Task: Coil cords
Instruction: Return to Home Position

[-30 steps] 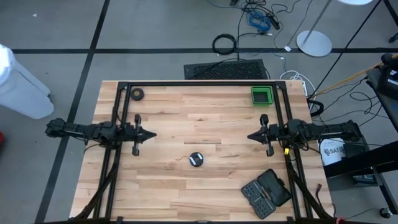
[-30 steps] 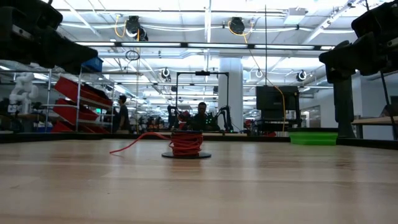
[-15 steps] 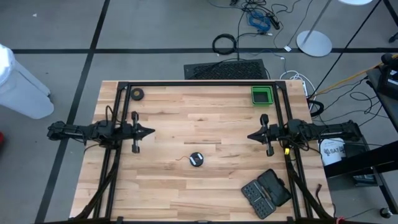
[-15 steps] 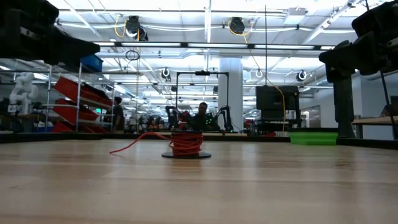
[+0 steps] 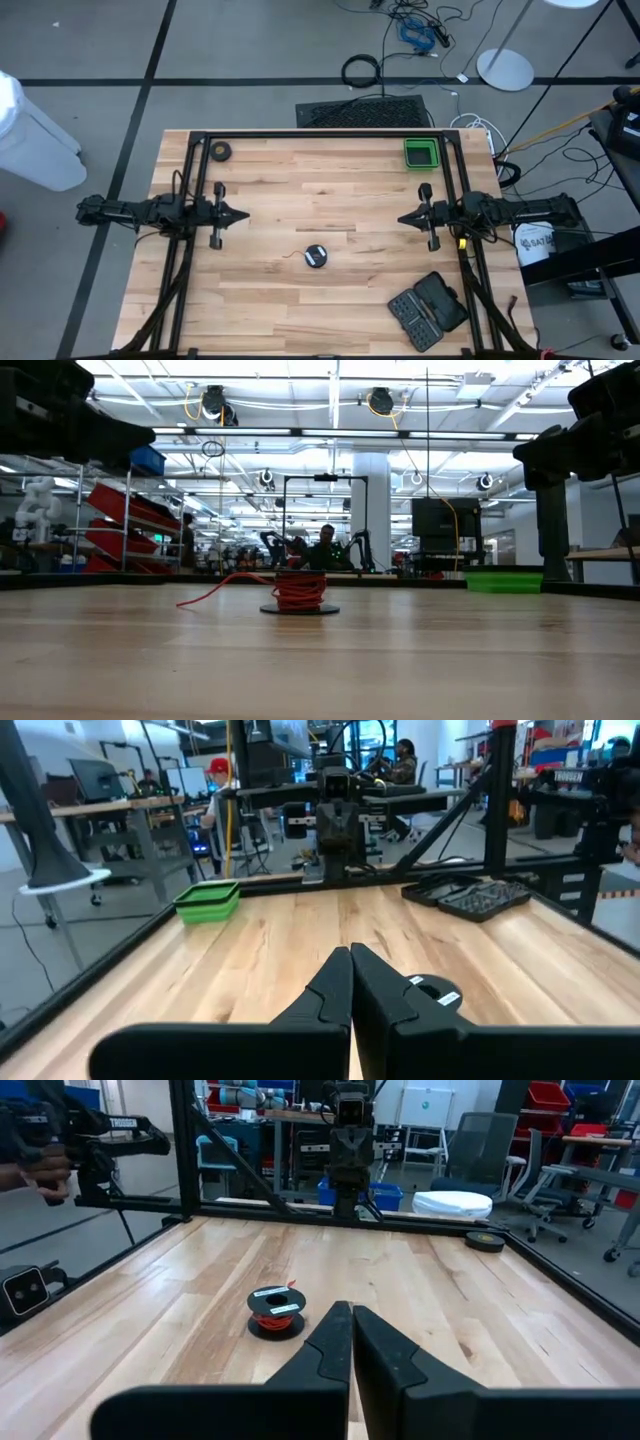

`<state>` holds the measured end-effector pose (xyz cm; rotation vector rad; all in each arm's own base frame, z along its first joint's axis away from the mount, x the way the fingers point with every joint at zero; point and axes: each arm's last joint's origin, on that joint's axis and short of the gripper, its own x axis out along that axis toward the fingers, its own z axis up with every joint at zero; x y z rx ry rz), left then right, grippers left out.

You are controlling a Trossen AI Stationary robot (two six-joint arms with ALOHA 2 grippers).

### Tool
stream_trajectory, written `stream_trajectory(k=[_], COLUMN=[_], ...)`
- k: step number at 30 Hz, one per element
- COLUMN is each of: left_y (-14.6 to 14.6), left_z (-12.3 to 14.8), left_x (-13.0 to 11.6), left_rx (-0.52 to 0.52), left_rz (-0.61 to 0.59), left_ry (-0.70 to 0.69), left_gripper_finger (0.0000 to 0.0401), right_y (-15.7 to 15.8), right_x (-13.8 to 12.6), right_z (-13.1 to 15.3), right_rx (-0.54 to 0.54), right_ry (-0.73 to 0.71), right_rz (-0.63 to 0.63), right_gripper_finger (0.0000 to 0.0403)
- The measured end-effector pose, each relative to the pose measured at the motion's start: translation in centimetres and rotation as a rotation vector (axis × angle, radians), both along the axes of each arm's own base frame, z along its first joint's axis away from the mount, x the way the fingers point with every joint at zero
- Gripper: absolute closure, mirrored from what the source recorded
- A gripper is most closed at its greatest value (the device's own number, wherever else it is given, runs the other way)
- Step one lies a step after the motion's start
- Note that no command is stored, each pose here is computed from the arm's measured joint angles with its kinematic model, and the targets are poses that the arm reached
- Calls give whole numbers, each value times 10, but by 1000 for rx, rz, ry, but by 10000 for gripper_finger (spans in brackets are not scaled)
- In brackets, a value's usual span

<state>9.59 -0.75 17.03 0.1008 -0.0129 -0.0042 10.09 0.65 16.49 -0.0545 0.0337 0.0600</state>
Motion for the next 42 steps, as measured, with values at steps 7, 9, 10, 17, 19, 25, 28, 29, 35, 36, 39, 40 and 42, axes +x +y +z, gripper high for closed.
stream_trajectory(k=[7, 9, 10, 17, 19, 25, 28, 29, 35, 36, 39, 40, 42], left_y=[-1, -2, -3, -3, -3, -3, -3, -3, -3, -3, -3, -3, -3], left_z=[1, 1, -1, -4, -4, -4, -4, -4, -4, -4, -4, -4, -4], left_x=[0, 0, 0, 2, 2, 2, 2, 2, 2, 2, 2, 2, 2], left_rx=[34, 36, 36, 31, 36, 37, 37, 36, 12, 12, 11, 10, 9], left_rz=[-44, -85, -100, -96, -89, -85, -84, -84, -83, -83, -82, -81, -81], left_ry=[-13, -13, -16, 2, 0, 0, 0, 0, 2, 2, 2, 2, 2], left_gripper_finger=[400, 400, 400, 400, 400, 400, 400, 398, 391, 391, 390, 390, 389], right_y=[0, 0, 0, 0, 0, 0, 0, 0, 0, 0, 0, 0, 0], right_x=[0, 0, 0, 0, 0, 0, 0, 0, 0, 0, 0, 0, 0], right_z=[0, 0, 0, 0, 0, 0, 0, 0, 0, 0, 0, 1, 1], right_rx=[0, 0, 0, 0, 0, 0, 0, 0, 0, 0, 0, 0, 0], right_ry=[0, 0, 1, 0, 0, -2, -3, -3, -4, -5, -5, -6, -8], right_rz=[0, 0, 1, 3, 4, 4, 5, 5, 5, 5, 5, 5, 5], right_gripper_finger=[403, 403, 403, 403, 403, 403, 403, 403, 403, 403, 403, 403, 403])
